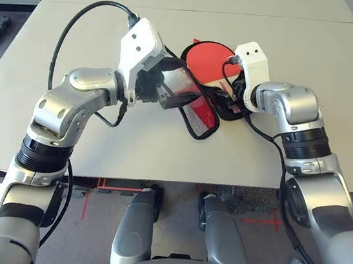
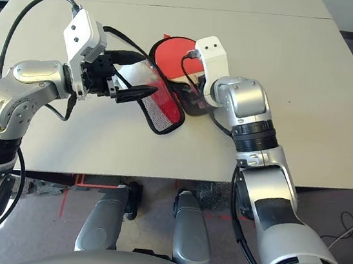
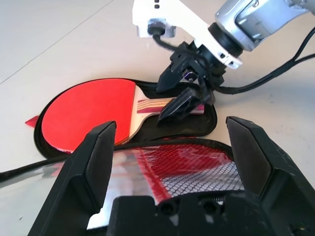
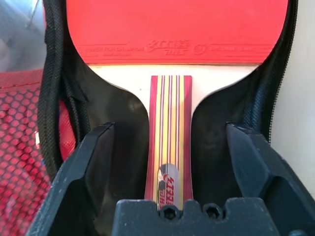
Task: Store the ping-pong paddle in its case and zip it.
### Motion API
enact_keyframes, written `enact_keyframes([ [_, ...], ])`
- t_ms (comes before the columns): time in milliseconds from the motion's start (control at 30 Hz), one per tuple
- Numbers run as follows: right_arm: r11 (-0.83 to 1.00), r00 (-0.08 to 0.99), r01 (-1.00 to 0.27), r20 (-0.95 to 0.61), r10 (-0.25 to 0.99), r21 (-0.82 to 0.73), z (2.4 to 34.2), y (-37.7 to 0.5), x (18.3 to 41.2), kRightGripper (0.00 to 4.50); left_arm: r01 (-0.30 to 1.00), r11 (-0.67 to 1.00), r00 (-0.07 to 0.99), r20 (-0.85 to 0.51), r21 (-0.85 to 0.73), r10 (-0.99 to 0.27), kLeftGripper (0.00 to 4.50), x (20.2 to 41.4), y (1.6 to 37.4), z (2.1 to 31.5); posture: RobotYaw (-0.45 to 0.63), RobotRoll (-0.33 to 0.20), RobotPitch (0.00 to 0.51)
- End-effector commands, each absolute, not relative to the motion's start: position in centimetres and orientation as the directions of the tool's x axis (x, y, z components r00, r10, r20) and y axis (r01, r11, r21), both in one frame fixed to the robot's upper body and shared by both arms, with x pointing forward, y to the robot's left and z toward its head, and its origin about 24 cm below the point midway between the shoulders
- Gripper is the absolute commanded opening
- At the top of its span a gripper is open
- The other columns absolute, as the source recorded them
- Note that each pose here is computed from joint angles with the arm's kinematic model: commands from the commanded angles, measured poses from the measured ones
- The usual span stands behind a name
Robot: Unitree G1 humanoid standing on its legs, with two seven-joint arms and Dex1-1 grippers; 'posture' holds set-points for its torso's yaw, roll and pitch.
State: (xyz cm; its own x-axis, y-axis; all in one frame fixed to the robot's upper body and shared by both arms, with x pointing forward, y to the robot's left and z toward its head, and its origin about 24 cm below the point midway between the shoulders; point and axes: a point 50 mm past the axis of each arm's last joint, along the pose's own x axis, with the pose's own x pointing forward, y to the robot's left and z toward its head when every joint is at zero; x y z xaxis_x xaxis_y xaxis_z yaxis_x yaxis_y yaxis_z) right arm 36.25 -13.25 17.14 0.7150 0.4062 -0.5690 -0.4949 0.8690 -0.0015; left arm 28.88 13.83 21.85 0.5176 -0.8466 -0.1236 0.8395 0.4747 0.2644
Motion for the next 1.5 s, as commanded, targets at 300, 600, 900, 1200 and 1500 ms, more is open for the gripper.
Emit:
enact_keyframes([
  [300, 0.801, 0.680, -0.577, -0.450, 0.579, 0.159, 20.4, -17.0, 35.3, 4.48, 0.741, 0.585, 0.652, -0.146, 0.331, -0.744, 4.50, 28.3, 19.7, 24.6, 0.12, 0.000, 0.228],
  [600, 0.817, 0.752, -0.550, -0.324, 0.575, 0.173, 20.6, -19.1, 35.9, 4.48, 0.654, 0.689, 0.756, -0.239, 0.313, -0.609, 4.50, 28.7, 23.4, 21.8, 0.12, 0.000, 0.233],
  [900, 0.849, 0.829, -0.494, -0.190, 0.525, 0.189, 20.5, -20.1, 36.7, 4.48, 0.752, 0.612, 0.659, -0.251, 0.247, -0.709, 4.50, 29.5, 18.2, 18.8, 0.12, 0.000, 0.238],
  [1200, 0.873, 0.867, -0.430, -0.166, 0.470, 0.229, 20.3, -21.1, 37.7, 4.48, 0.892, 0.390, 0.425, -0.130, 0.230, -0.896, 4.50, 30.3, 6.7, 19.5, 0.12, 0.000, 0.248],
  [1500, 0.798, 0.836, -0.512, -0.032, 0.549, 0.318, 20.8, -23.1, 37.5, 4.48, 0.898, 0.384, 0.408, -0.082, 0.213, -0.909, 4.50, 31.0, 3.2, 19.5, 0.10, 0.000, 0.254],
])
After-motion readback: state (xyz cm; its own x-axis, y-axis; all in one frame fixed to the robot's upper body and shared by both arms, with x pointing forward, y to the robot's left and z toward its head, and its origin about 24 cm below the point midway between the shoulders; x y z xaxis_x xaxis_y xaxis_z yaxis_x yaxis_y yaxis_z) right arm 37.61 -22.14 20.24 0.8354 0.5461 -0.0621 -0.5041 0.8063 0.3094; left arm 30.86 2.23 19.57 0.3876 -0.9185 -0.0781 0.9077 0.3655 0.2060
